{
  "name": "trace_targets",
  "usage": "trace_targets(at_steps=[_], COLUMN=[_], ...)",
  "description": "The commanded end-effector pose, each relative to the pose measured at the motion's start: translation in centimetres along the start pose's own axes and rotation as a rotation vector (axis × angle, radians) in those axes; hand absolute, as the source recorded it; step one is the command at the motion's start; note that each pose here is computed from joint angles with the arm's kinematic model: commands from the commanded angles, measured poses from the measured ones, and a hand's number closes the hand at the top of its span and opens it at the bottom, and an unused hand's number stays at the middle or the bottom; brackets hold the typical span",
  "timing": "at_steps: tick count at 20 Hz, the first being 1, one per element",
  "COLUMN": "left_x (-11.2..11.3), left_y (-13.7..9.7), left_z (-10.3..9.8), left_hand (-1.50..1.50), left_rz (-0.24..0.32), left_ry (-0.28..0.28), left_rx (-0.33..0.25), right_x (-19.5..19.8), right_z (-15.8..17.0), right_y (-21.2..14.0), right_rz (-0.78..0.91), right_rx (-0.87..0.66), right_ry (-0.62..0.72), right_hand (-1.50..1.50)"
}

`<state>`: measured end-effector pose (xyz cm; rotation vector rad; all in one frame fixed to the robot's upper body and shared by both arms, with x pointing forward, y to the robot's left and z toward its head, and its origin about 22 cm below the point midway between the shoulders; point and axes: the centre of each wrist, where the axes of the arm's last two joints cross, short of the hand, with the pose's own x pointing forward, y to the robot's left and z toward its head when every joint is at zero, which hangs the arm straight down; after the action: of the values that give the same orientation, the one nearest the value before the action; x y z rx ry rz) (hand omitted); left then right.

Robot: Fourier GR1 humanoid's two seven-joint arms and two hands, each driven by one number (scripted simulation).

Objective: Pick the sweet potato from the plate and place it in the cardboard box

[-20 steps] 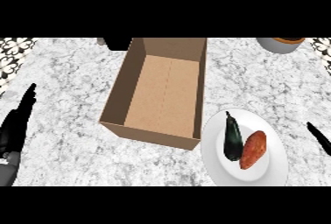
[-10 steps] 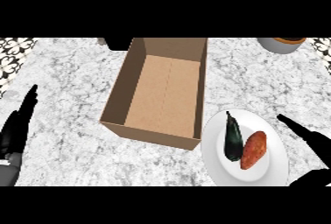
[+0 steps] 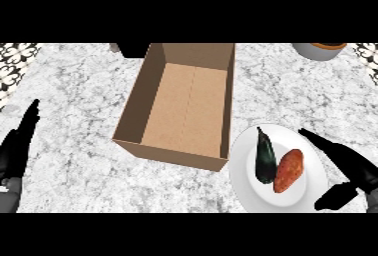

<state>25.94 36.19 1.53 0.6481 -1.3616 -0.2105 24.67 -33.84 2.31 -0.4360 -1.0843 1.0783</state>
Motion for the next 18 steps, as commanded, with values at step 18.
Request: trace_targets(at_steps=[18], left_x=[1.7], left_y=[-0.1], left_z=[0.5], left_hand=[0.0], left_rz=[-0.003], left_ry=[-0.015], left_rx=[0.006], right_x=[5.4], right_z=[0.1], right_y=[0.6], right_rz=[-0.028], right_rx=[0.04], right_ry=[-0.148], right_hand=[-1.5])
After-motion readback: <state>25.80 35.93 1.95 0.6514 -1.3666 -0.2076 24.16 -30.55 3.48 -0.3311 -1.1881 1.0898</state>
